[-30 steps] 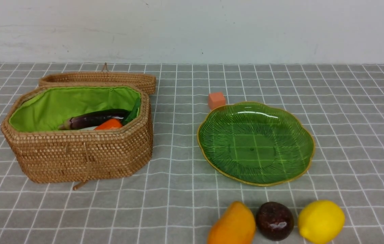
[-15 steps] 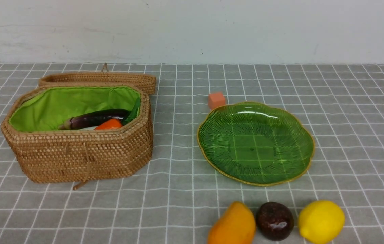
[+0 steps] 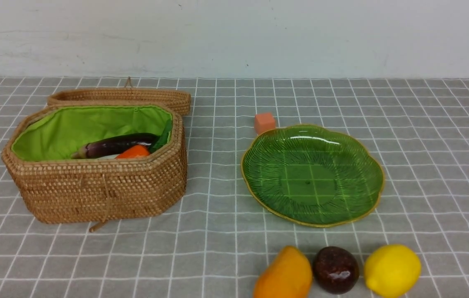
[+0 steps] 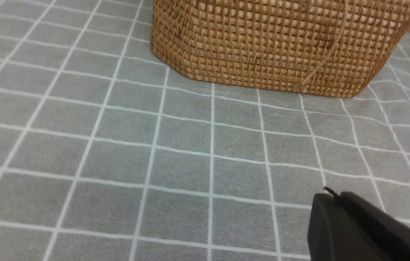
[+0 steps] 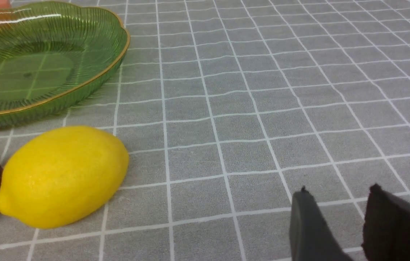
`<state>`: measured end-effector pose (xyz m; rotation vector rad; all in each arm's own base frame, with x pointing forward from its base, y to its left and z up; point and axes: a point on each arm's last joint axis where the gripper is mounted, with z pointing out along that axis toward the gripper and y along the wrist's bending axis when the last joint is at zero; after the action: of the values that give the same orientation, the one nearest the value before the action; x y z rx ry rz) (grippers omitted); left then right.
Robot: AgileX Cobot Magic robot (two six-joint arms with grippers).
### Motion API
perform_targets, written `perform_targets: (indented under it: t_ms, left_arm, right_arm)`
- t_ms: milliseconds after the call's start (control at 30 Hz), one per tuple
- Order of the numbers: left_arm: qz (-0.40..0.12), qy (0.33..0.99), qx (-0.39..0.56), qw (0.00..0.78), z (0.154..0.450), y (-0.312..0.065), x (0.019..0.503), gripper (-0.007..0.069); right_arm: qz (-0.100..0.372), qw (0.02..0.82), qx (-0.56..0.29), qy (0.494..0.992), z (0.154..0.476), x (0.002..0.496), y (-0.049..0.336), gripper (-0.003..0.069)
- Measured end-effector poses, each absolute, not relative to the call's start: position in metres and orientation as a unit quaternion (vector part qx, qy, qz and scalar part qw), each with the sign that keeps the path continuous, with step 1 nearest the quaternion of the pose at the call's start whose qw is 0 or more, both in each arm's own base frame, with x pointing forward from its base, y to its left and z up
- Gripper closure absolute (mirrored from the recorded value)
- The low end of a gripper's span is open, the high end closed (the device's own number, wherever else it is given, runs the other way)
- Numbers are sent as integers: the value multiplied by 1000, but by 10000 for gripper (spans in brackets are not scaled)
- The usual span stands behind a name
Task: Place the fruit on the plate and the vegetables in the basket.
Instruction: Use the right arm to grab a lemon and put it into the right plate
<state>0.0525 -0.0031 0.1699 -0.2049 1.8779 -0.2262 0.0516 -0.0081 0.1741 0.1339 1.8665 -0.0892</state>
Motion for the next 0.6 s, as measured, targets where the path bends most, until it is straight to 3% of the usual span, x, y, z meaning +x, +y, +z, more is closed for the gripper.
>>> perform_targets:
  t_ms: [600]
  left_arm:
    - [-110, 803, -102, 577, 170, -4, 52, 619]
  right_arm:
    - [-38, 592, 58, 803, 174, 52, -8, 418]
